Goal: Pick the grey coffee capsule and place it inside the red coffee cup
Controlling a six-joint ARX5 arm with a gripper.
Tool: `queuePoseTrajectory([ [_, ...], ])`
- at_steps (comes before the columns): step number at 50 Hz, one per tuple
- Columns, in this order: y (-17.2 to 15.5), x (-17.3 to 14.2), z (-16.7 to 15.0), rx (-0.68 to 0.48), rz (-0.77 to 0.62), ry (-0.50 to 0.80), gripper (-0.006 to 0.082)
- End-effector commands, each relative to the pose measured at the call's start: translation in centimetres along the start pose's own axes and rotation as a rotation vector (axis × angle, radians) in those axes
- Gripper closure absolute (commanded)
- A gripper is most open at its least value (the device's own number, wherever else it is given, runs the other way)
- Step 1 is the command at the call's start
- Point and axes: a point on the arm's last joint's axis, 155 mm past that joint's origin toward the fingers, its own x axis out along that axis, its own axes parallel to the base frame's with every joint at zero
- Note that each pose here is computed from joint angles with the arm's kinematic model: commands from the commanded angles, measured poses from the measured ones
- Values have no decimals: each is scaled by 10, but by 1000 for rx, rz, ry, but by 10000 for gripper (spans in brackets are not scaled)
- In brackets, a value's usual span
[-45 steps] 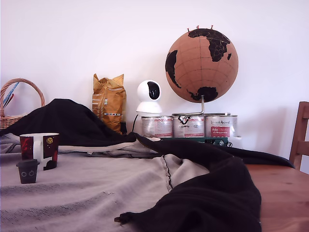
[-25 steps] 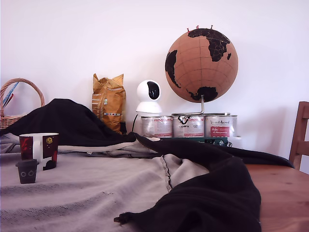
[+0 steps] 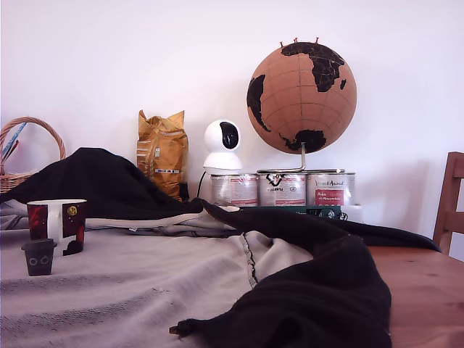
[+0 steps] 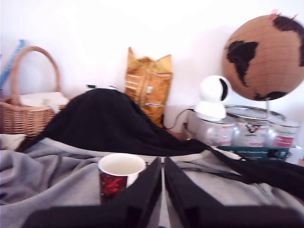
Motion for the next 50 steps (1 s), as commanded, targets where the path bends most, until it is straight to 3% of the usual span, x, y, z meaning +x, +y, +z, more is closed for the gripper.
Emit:
queuePoseTrajectory([
  [1,-1,4,-20,-1,-13,50,269],
  [4,-3,6,-27,13,-22,77,137],
  [7,-1,8,-36,24,-13,113,91],
  [21,14,19,-59,41,56,202,105],
  [50,27,47,-100,49,63,307,105],
])
